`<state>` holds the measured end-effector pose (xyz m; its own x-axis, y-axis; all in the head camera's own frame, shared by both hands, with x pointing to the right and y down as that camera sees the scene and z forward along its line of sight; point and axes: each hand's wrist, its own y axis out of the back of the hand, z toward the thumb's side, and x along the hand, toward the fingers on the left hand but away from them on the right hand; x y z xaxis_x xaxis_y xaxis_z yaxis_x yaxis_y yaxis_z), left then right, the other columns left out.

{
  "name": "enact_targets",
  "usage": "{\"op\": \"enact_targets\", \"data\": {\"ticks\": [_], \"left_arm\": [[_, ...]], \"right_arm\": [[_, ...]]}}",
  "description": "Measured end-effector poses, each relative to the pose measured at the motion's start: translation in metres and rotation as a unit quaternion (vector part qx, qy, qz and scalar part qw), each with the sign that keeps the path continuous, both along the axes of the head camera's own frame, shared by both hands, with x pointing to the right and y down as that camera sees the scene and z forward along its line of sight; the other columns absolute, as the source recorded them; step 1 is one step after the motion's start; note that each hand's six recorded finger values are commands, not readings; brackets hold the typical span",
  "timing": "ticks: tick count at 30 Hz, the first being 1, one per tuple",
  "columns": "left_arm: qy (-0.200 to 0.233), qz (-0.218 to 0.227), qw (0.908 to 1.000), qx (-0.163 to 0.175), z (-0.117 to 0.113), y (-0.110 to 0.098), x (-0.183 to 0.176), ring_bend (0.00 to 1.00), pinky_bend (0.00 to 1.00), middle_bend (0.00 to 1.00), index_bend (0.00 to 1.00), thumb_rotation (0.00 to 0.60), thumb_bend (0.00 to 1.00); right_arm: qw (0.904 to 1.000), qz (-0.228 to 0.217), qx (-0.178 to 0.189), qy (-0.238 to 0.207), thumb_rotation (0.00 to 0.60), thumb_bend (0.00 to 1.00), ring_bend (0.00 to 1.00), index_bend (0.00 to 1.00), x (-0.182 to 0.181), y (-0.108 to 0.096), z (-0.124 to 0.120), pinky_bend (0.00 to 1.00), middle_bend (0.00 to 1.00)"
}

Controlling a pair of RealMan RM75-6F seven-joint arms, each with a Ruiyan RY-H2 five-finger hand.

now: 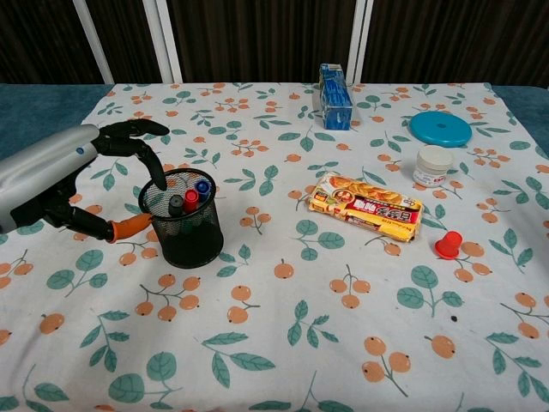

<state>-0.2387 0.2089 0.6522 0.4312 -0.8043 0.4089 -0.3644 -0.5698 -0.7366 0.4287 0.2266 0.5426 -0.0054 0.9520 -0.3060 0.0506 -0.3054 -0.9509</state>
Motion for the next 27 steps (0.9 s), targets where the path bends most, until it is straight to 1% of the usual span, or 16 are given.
{"op": "enact_targets", "data": {"ticks": [9, 19, 23, 27], "left_arm": [[-0.002, 0.0, 1.0, 0.005, 0.002, -0.005, 0.005, 0.0, 0.0, 0.08, 0.44, 0.6, 0.31], [-0.005, 0.002, 1.0, -0.005, 0.007, -0.007, 0.013, 0.0, 0.0, 0.08, 0.45, 0.6, 0.31], [-0.005, 0.006, 1.0, -0.006, 0.008, -0.007, 0.016, 0.0, 0.0, 0.08, 0.47, 0.6, 0.34], [-0.007, 0.008, 0.9999, -0.007, 0.009, -0.006, 0.019, 0.0, 0.0, 0.08, 0.47, 0.6, 0.34]], "right_arm": [[1.0, 0.003, -0.002, 0.001, 0.6, 0.1, 0.1, 0.1, 0.001, 0.0, 0.0, 0.2, 0.02], [1.0, 0.005, -0.001, 0.0, 0.6, 0.1, 0.1, 0.1, 0.001, 0.0, 0.0, 0.2, 0.02], [1.0, 0.006, -0.003, 0.001, 0.6, 0.1, 0.1, 0.1, 0.002, -0.001, 0.0, 0.2, 0.02], [1.0, 0.006, -0.003, 0.0, 0.6, 0.1, 0.1, 0.1, 0.002, -0.001, 0.0, 0.2, 0.02]]}}
